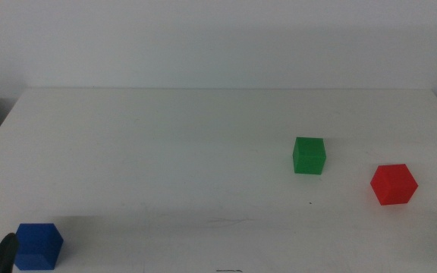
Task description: Stack red cubes first, then green, then blue cubes in a specific spot.
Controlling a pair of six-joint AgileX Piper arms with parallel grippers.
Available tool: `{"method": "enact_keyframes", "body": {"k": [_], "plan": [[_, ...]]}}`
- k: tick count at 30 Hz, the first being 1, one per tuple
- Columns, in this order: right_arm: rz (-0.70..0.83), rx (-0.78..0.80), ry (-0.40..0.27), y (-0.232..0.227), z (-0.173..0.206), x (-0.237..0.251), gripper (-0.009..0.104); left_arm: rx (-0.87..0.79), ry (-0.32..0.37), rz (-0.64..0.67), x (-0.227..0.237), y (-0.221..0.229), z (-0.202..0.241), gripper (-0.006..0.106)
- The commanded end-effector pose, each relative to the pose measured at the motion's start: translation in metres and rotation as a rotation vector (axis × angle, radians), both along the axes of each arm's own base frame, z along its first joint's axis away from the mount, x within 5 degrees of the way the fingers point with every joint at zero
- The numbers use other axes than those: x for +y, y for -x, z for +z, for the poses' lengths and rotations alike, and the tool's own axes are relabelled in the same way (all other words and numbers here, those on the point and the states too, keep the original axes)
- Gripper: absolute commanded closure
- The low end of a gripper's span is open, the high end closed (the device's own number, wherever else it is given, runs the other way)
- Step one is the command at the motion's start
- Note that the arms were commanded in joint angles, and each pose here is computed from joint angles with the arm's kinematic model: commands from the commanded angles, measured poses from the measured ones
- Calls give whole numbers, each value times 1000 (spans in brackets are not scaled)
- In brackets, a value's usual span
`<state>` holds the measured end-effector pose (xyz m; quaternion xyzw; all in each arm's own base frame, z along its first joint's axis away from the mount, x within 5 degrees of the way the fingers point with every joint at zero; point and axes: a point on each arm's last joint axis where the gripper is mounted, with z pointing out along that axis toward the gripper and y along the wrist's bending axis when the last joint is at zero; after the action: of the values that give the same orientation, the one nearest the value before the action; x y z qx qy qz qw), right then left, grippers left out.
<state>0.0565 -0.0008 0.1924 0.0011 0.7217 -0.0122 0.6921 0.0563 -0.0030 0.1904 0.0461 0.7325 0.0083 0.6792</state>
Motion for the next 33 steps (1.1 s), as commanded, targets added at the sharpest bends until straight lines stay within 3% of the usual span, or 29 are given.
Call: {"method": "enact_keyframes", "body": {"k": [1,5,15,20,24,30,33], "plan": [[-4,-111,21,2,15,0,1,-97,12,0,0,1,9,11],[-2,-105,-11,2,15,0,1,-97,12,0,0,1,9,11],[-1,-82,-9,2,13,0,1,-97,12,0,0,1,9,11],[3,-22,-120,-5,24,0,1,-97,12,0,0,1,9,11],[12,158,-139,-24,57,2,1,-97,12,0,0,1,9,11],[59,645,-138,-73,111,7,1,-97,12,0,0,1,9,11],[70,780,-121,-97,134,7,1,-97,12,0,0,1,9,11]]}}
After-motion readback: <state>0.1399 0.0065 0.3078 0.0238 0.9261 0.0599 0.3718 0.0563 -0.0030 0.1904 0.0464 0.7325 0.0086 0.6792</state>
